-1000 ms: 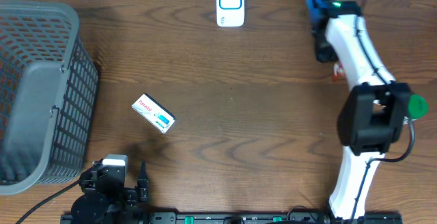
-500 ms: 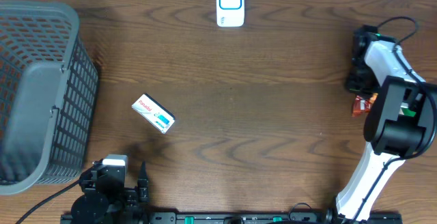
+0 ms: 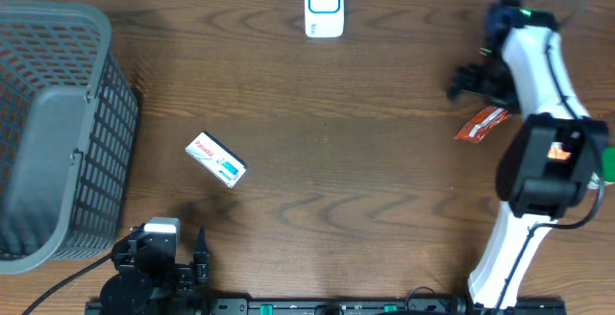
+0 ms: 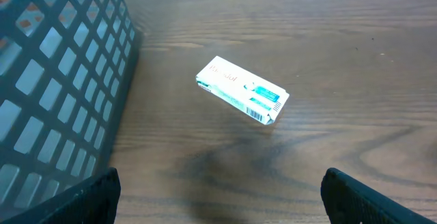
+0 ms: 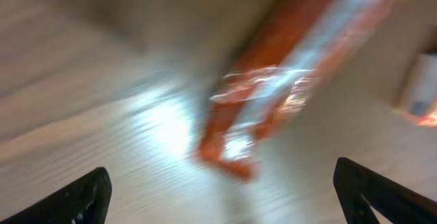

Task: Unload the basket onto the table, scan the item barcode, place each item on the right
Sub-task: 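Carry the chocolate bar rightward to the right edge with the right gripper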

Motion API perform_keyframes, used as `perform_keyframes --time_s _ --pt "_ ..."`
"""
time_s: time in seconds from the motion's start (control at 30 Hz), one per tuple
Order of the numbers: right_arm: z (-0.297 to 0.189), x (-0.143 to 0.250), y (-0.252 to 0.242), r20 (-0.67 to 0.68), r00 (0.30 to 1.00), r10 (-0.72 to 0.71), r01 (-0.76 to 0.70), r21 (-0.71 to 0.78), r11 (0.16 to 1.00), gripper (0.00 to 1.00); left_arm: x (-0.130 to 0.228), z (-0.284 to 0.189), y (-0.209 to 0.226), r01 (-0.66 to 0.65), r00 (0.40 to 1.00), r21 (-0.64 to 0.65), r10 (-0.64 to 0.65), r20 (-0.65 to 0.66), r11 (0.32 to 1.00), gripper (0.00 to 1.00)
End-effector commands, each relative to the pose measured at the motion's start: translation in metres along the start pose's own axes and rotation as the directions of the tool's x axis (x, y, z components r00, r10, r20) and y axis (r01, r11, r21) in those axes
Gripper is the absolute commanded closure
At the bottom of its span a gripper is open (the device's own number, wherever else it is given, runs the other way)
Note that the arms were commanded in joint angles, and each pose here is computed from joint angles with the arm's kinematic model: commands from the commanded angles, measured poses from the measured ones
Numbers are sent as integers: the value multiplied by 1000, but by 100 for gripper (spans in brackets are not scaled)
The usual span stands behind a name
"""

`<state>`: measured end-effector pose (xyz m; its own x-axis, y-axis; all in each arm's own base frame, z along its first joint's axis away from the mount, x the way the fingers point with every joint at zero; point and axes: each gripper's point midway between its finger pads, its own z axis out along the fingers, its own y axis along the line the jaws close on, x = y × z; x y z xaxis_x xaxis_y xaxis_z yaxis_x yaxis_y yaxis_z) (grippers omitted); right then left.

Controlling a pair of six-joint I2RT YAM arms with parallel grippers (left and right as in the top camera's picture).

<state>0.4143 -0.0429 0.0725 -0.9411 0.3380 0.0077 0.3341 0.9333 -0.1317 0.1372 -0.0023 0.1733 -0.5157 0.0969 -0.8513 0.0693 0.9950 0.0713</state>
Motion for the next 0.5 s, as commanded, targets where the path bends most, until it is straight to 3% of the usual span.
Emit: perform_keyframes --time_s 0.0,0.2,0.33,0.47 --pt "-31 21 70 25 991 -133 135 -144 980 1 0 0 0 4 1000 -2 -4 4 1000 7" --pt "-52 81 182 49 919 -392 382 -361 851 1 0 0 0 4 1000 -2 -4 4 1000 7" --pt "-61 118 241 206 722 -660 685 -342 643 1 0 0 0 4 1000 -2 -4 4 1000 7" --pt "-70 147 294 350 516 -782 856 -218 468 1 0 0 0 4 1000 -2 -4 3 1000 7"
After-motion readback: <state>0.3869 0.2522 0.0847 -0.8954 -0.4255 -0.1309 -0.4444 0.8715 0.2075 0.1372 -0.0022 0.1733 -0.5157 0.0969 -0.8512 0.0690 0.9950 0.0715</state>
